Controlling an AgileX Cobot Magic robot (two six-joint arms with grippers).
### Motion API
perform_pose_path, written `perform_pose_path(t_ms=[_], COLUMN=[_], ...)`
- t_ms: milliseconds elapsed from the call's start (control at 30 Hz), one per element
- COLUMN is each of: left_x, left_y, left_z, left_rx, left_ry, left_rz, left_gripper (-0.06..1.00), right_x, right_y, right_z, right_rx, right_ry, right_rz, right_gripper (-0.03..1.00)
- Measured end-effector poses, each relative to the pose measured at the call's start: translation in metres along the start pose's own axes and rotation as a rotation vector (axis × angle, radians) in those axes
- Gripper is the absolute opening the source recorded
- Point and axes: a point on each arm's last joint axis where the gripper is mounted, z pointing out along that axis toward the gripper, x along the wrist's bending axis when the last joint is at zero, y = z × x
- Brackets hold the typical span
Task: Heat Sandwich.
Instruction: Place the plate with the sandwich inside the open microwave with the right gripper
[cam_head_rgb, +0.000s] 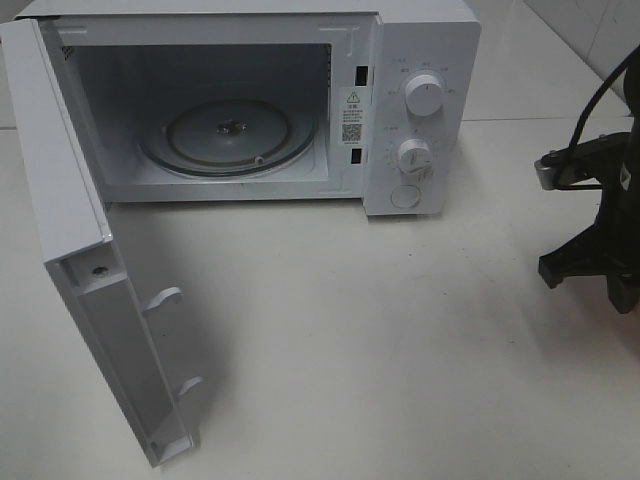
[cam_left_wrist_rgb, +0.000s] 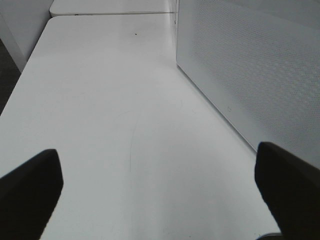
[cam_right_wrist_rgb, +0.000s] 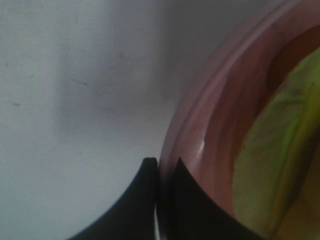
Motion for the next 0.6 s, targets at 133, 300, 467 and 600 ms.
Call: perform_pose_path(t_ms=[133,300,467,600], left_x=[0.0,0.0,0.0,0.0], left_y=[0.0,0.0,0.0,0.0], left_z=[0.0,0.0,0.0,0.0], left_rx=[0.0,0.0,0.0,0.0], left_ry=[0.0,0.0,0.0,0.0], left_rz=[0.0,0.0,0.0,0.0], left_gripper=[0.99,0.99,0.99,0.99], right_x=[0.016,0.033,0.045,0.055], right_y=[-0.004,-0.012,-0.018,-0.024], right_z=[-0.015,-0.028,-0.04,-0.05], right_rx=[-0.036,-0.047,-0.074,-0.105], right_ry=[-0.004,-0.02,-0.044,-0.052], right_rz=[-0.064,-0.139,-0.213,-0.264], right_gripper=[0.04,0.04,0.04,0.04])
